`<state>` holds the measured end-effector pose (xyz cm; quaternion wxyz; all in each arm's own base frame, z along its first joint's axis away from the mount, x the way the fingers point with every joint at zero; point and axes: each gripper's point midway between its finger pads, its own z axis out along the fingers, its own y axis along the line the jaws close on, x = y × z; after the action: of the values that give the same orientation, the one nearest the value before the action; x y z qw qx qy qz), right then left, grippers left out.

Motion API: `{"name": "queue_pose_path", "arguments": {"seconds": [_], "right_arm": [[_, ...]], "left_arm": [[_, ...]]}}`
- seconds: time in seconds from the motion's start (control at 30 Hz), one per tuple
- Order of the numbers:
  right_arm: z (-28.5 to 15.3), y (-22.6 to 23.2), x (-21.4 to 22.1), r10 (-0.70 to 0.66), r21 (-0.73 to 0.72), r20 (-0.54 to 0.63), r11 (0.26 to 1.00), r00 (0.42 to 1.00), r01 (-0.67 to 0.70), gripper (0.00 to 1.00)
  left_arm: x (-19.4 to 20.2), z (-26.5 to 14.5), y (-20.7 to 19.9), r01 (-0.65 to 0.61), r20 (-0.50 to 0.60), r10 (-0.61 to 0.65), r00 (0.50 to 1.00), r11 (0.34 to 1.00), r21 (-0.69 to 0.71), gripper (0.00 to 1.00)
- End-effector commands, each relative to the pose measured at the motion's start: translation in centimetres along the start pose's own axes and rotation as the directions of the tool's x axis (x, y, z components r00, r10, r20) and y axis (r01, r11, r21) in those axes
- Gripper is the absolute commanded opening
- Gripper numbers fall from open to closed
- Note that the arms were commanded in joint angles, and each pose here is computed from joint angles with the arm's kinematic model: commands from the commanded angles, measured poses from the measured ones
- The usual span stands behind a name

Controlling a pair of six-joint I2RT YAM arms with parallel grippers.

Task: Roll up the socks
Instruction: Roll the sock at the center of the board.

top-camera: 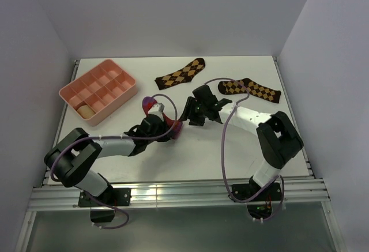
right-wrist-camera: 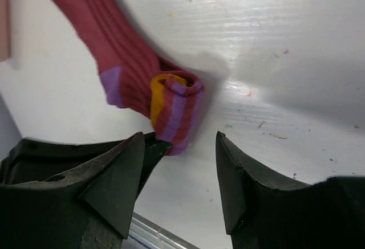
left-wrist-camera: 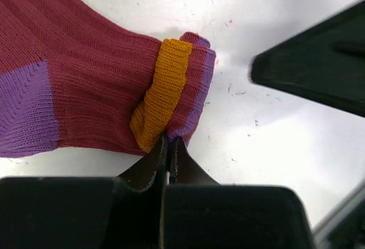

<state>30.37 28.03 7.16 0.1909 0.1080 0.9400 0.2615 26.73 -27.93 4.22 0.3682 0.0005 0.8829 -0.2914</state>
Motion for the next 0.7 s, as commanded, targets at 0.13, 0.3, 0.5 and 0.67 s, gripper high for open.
{"name": "queue_pose_path", "arguments": {"seconds": [0.13,0.3,0.5,0.67], "right_arm": [[-0.4,2.5,-1.0,0.033,-0.176,0.078,0.984,0.996,-0.019,0.61],[1.5,2.5,0.0,0.05,-0.201,0.046,0.979,0.998,-0.04,0.61],[2.9,2.9,0.5,0.066,-0.242,0.027,0.969,0.997,-0.057,0.61],[4.4,2.9,1.1,0.063,-0.242,0.0,0.968,0.998,-0.061,0.6]], "left_arm": [[-0.1,-1.1,-1.1,0.278,-0.155,-0.253,0.955,0.944,0.175,0.01],[-0.5,-0.8,0.0,0.395,-0.202,-0.359,0.911,0.901,0.179,0.01],[-0.2,-0.4,1.6,0.486,-0.244,-0.446,0.861,0.862,0.14,0.01],[-0.1,0.0,3.1,0.527,-0.258,-0.492,0.832,0.845,0.088,0.01]]}}
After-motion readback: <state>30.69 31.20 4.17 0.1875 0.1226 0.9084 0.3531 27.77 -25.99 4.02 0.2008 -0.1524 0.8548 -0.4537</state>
